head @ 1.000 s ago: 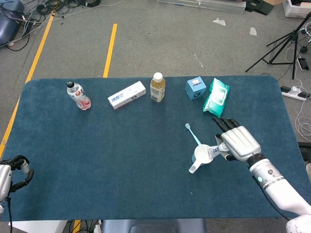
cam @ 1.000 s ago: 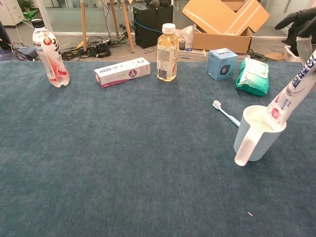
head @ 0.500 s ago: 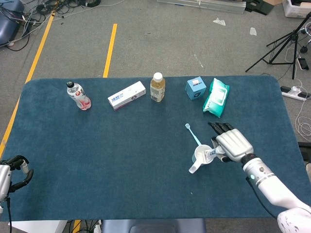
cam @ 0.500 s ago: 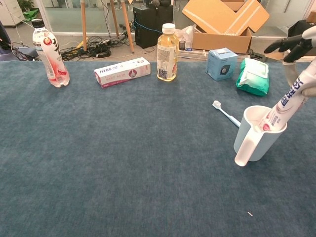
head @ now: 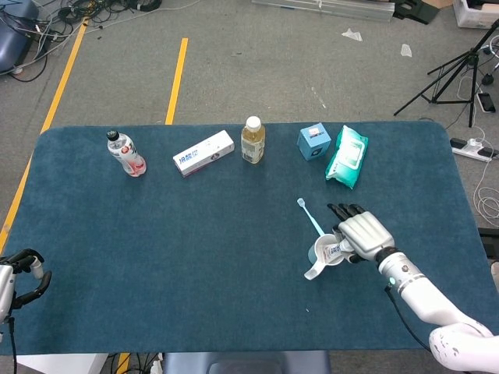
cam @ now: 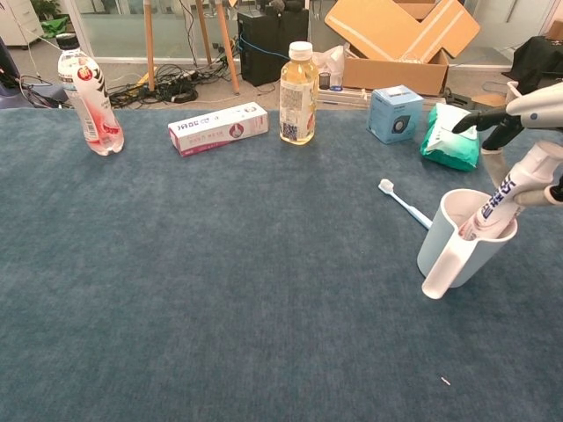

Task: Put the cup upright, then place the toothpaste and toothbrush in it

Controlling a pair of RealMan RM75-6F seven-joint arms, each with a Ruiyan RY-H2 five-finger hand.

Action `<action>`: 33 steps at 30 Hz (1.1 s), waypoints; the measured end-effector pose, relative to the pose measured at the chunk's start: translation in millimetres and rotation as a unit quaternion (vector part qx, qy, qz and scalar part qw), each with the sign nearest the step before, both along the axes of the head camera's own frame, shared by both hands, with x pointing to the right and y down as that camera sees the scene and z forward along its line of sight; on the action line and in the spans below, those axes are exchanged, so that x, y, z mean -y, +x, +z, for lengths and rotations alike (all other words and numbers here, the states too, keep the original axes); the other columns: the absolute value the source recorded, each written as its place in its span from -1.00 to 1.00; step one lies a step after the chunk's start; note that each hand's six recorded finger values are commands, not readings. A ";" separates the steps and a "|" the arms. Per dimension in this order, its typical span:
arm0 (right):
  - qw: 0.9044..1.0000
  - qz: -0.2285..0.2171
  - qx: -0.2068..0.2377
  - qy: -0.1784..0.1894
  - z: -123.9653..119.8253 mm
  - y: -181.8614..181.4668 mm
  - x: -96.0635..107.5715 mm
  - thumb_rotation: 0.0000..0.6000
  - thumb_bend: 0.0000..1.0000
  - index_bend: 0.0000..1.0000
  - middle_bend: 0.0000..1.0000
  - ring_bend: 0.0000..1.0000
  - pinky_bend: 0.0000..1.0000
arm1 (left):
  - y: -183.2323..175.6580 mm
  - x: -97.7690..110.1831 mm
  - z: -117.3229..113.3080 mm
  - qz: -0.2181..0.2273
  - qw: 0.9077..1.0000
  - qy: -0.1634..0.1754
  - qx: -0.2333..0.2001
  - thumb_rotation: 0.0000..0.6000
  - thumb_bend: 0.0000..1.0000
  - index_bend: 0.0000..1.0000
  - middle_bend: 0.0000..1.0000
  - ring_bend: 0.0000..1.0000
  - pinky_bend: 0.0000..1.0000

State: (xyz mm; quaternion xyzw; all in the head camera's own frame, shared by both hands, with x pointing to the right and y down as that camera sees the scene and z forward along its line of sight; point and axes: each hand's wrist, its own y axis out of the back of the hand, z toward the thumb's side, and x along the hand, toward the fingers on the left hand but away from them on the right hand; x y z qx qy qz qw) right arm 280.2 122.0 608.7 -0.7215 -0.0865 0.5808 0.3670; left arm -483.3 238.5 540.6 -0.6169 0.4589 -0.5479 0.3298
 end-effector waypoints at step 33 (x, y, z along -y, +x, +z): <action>0.999 0.014 0.030 0.022 -20.1 -2.7 9.0 1.00 -0.56 -0.60 -1.00 -1.00 -0.77 | 0.9 -1.0 0.3 0.002 1.000 -0.001 0.002 1.00 -0.29 0.14 -0.06 0.08 0.04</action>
